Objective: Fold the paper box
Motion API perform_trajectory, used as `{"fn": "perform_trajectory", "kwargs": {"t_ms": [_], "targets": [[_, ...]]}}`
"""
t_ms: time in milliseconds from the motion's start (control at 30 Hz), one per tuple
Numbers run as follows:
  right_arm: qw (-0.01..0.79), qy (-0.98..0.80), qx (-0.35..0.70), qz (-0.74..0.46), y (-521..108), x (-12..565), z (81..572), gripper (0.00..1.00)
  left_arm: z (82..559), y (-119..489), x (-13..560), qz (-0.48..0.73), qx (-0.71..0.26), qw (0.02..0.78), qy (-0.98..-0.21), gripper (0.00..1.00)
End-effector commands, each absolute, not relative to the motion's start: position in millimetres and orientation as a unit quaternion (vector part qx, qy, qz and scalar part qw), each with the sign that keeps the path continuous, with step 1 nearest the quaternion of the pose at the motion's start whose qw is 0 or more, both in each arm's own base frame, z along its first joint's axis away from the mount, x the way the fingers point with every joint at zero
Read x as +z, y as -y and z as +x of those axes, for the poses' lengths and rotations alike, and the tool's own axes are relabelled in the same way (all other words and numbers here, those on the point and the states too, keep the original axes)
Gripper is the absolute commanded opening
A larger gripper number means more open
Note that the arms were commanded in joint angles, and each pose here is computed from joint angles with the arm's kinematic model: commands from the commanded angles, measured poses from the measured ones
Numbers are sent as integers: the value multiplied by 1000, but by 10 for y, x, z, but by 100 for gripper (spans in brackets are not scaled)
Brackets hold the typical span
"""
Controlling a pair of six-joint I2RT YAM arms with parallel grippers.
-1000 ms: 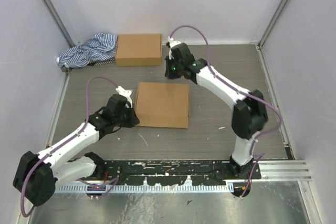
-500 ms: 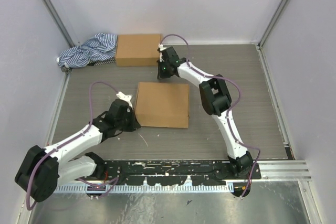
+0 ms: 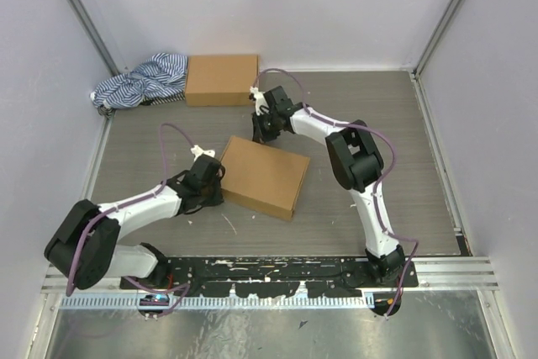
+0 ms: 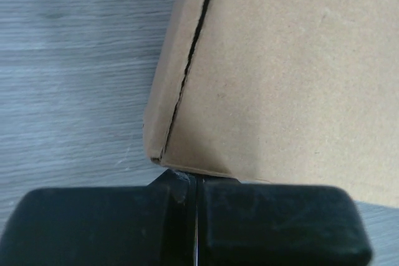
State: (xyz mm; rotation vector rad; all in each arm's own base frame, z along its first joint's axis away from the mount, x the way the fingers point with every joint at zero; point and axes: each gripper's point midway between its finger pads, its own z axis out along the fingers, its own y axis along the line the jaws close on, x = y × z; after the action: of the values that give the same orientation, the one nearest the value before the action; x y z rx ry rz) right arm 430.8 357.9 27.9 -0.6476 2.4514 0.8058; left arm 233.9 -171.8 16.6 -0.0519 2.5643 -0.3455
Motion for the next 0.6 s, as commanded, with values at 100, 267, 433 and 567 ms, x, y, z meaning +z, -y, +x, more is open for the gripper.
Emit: {"fn": "perform_trajectory", "kwargs": {"t_ms": [100,267,433,567], "targets": [[126,-857,360,-346,-4294,452,2949,8,2623,1588,630,-79,-128,398,-905,0],[106,-842,401,-346,-4345,605,2852,8,2488,1386,832,-112,-138,439,-881,2],[57,-814,451,-363,-4419,623,2502,8,2405,1462,993,-115,-188,447,-867,3],[125,-865,370,-313,-4243,542,2909,8,2264,1478,1064,-98,-191,420,-882,5]]}}
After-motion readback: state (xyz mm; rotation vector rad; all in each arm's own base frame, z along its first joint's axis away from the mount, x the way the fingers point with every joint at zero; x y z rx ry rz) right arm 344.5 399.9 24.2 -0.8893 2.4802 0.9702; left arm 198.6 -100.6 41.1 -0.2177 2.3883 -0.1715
